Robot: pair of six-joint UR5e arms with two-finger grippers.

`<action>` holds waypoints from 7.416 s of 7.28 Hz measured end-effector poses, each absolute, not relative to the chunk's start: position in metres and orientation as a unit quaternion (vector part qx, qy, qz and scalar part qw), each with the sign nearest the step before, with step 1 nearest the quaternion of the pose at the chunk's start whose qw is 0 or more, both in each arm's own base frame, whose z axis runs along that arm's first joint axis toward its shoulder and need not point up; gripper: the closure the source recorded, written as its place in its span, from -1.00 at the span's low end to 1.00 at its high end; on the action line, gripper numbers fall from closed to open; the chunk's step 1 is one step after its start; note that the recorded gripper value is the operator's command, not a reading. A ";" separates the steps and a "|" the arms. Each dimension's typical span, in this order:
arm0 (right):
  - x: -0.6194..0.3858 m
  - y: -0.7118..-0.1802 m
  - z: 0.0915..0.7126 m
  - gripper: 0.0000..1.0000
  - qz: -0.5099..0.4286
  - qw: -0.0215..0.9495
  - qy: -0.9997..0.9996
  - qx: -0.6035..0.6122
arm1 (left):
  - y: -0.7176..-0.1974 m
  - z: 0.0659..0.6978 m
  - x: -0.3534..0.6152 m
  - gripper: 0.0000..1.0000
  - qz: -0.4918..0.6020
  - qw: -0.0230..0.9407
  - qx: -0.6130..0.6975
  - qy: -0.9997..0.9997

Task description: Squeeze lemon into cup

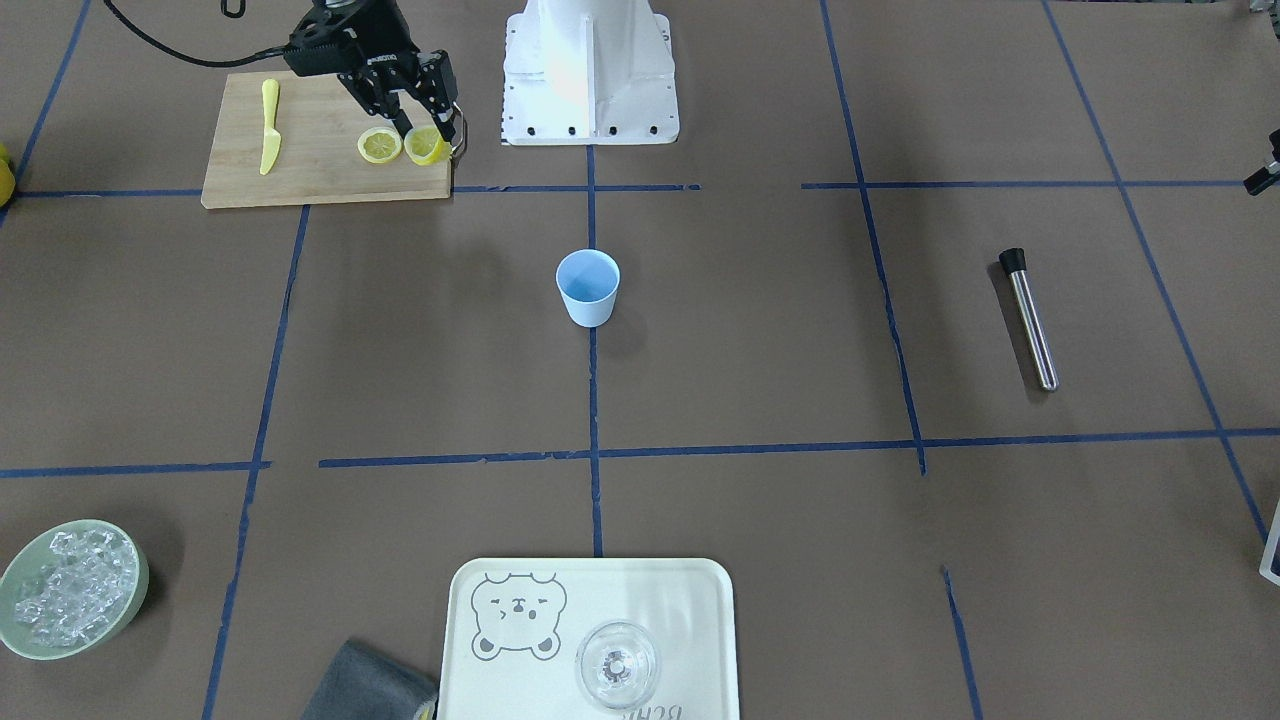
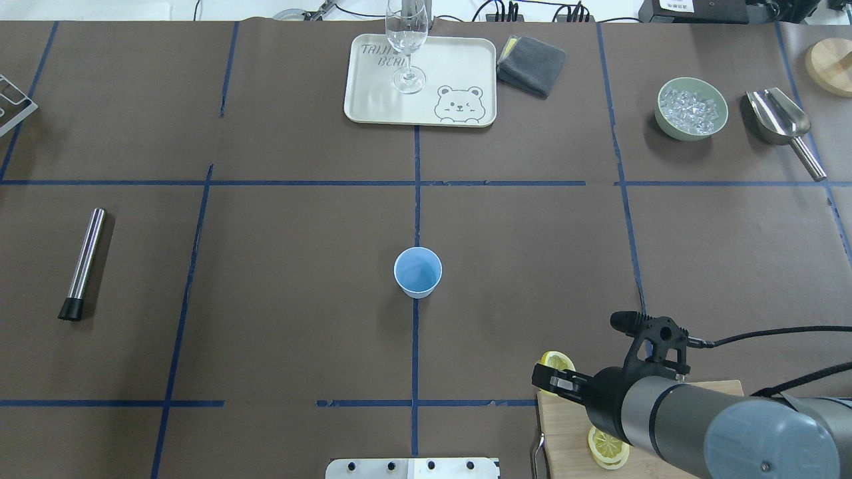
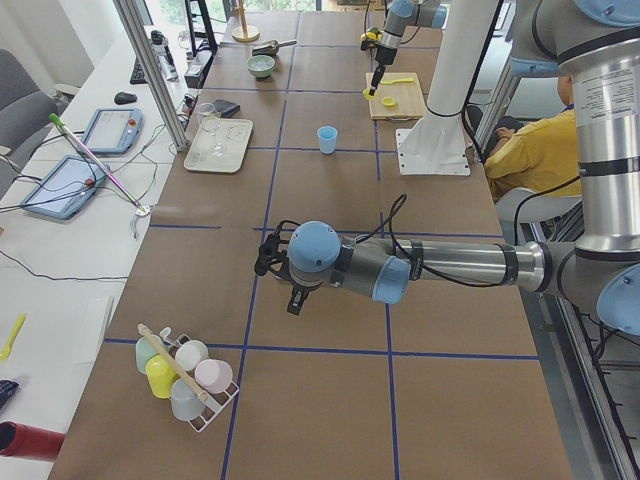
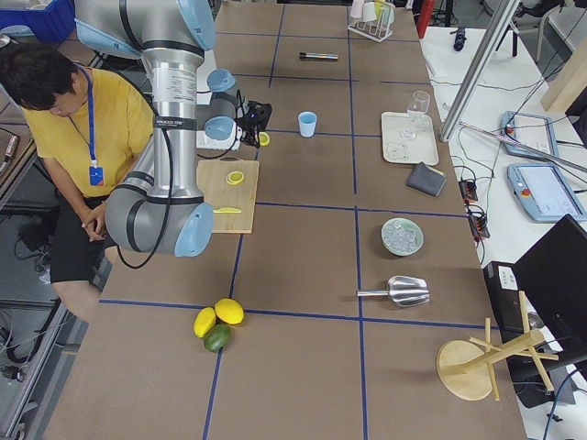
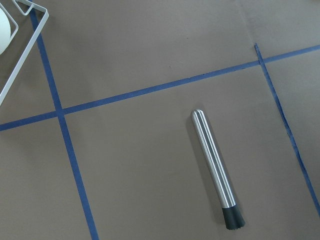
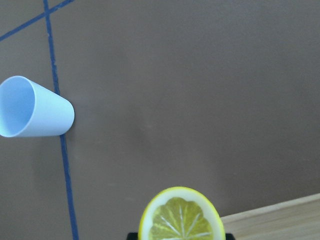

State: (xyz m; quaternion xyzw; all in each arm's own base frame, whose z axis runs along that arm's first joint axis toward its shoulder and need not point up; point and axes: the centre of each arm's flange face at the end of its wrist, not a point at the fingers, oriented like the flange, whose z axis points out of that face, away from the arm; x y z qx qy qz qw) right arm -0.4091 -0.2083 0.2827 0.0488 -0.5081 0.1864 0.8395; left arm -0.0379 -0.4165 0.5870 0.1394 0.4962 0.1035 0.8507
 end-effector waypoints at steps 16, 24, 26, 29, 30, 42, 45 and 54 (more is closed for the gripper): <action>-0.561 -0.357 0.161 -0.54 0.250 0.853 -0.458 0.034 | -0.406 0.575 -0.039 -1.00 0.105 0.845 0.145 0.504; -0.434 -0.414 0.222 -1.00 0.205 0.865 -0.457 -0.014 | -0.471 0.550 0.063 -1.00 0.067 0.862 0.113 0.489; -0.356 -0.432 0.285 -1.00 0.163 0.886 -0.435 -0.007 | -0.501 0.543 0.149 -0.94 0.017 0.889 0.072 0.451; -0.294 -0.429 0.366 -1.00 0.127 0.897 -0.424 0.009 | -0.518 0.573 0.221 -0.73 -0.009 0.913 0.031 0.408; -0.288 -0.426 0.375 -1.00 0.123 0.895 -0.428 0.010 | -0.517 0.581 0.229 -0.61 -0.008 0.916 0.025 0.399; -0.284 -0.422 0.375 -1.00 0.120 0.892 -0.436 0.010 | -0.503 0.595 0.258 1.00 0.004 0.923 -0.004 0.385; -0.284 -0.422 0.372 -1.00 0.120 0.890 -0.439 0.011 | -0.504 0.556 0.261 1.00 0.016 0.918 0.017 0.397; -0.254 -0.429 0.379 -1.00 0.140 0.888 -0.439 0.009 | -0.422 0.126 0.398 1.00 0.157 0.736 0.344 0.561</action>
